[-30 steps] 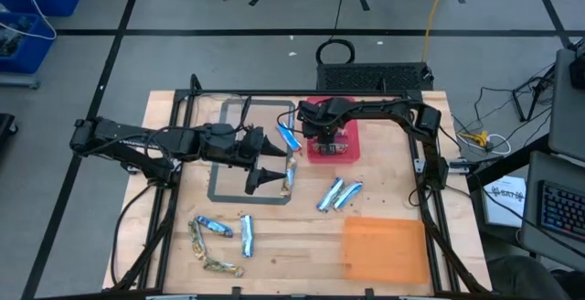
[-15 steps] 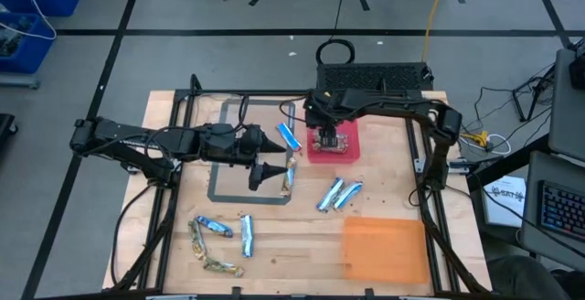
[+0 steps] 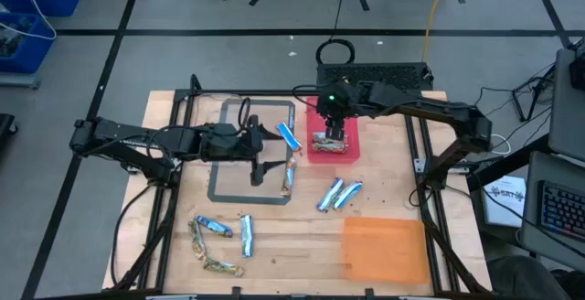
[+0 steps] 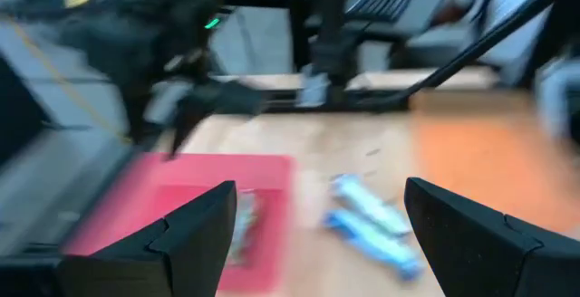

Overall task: Pick and place Granola Bars by type
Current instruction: Put the red granola bar into the red bin

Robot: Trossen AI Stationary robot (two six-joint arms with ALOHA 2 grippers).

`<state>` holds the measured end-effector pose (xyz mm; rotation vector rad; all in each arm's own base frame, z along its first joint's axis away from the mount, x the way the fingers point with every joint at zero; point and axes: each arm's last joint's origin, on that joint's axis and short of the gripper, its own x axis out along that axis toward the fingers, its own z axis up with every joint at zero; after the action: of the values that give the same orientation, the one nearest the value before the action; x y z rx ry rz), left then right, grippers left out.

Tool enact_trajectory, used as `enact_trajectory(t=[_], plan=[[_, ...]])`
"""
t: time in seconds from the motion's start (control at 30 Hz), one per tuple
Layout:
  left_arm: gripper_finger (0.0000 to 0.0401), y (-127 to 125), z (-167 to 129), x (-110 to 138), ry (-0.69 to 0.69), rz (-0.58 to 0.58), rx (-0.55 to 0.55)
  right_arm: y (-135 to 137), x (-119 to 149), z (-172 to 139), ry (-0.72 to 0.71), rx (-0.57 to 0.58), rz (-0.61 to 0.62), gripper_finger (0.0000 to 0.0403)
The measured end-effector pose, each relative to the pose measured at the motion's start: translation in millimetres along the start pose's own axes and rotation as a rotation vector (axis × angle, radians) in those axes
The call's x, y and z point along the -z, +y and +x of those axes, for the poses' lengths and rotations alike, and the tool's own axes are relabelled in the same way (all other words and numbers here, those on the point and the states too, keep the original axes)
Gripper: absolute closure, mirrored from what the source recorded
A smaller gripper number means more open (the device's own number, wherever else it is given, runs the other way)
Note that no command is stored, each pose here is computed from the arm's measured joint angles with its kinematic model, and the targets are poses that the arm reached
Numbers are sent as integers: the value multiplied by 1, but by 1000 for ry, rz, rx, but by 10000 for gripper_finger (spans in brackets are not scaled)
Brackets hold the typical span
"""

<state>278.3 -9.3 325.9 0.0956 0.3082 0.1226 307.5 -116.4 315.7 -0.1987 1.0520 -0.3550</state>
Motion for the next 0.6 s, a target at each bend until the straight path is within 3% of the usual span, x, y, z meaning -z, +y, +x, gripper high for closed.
enact_trajectory(t=[0.1, 0.3, 0.6], plan=[[77, 10, 1, 4, 44, 121, -49, 3, -1, -20, -62, 4, 57, 219], [77, 35, 3, 17, 178, 256, -106, 14, -2, -49, -145, -20, 148, 200], [77, 64, 1, 27, 298, 425, -193, 42, -7, -65, -199, -87, 166, 173]])
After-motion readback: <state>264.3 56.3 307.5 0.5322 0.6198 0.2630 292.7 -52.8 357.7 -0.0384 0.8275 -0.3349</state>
